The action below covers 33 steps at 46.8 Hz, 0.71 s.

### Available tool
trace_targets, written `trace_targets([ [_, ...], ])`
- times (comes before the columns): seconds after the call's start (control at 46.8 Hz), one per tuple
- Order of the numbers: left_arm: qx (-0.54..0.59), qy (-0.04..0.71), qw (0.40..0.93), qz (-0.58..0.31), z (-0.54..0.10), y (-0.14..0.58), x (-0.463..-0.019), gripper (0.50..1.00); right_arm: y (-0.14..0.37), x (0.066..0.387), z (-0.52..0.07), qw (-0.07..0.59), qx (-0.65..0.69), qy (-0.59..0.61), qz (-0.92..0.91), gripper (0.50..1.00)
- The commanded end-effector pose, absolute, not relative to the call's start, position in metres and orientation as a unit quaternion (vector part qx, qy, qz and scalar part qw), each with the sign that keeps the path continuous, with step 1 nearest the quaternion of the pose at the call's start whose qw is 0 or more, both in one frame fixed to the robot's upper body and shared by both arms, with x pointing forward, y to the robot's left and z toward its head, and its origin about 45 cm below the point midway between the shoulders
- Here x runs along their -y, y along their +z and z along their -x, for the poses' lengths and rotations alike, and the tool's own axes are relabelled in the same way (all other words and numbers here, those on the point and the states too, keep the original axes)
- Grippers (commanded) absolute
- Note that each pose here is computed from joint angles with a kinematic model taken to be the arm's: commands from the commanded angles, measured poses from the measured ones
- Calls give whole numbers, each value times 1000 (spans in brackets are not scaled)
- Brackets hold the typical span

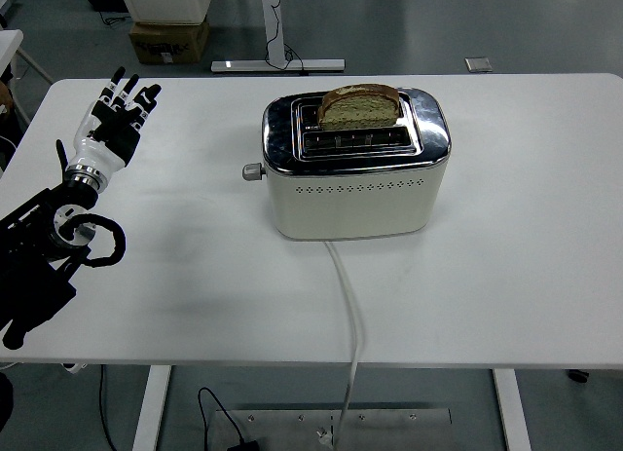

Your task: Press down toaster

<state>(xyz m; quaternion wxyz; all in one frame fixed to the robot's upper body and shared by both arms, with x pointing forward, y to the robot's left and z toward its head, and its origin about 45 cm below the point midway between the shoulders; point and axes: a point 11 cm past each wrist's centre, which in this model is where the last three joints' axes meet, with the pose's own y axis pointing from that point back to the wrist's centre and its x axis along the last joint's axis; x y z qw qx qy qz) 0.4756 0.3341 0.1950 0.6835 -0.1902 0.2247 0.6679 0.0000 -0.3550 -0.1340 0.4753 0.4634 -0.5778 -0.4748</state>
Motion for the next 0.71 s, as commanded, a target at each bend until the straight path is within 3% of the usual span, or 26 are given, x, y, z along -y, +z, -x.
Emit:
trace_targets([
  [0.0,-225,668,683,190,-476,195,-334,1000,-134,355,0,475,578,-475,-463,998],
  [0.684,-210,669,684,199,-483,212,-341,1000,-134,355,0,475,578,-475,-463,998],
])
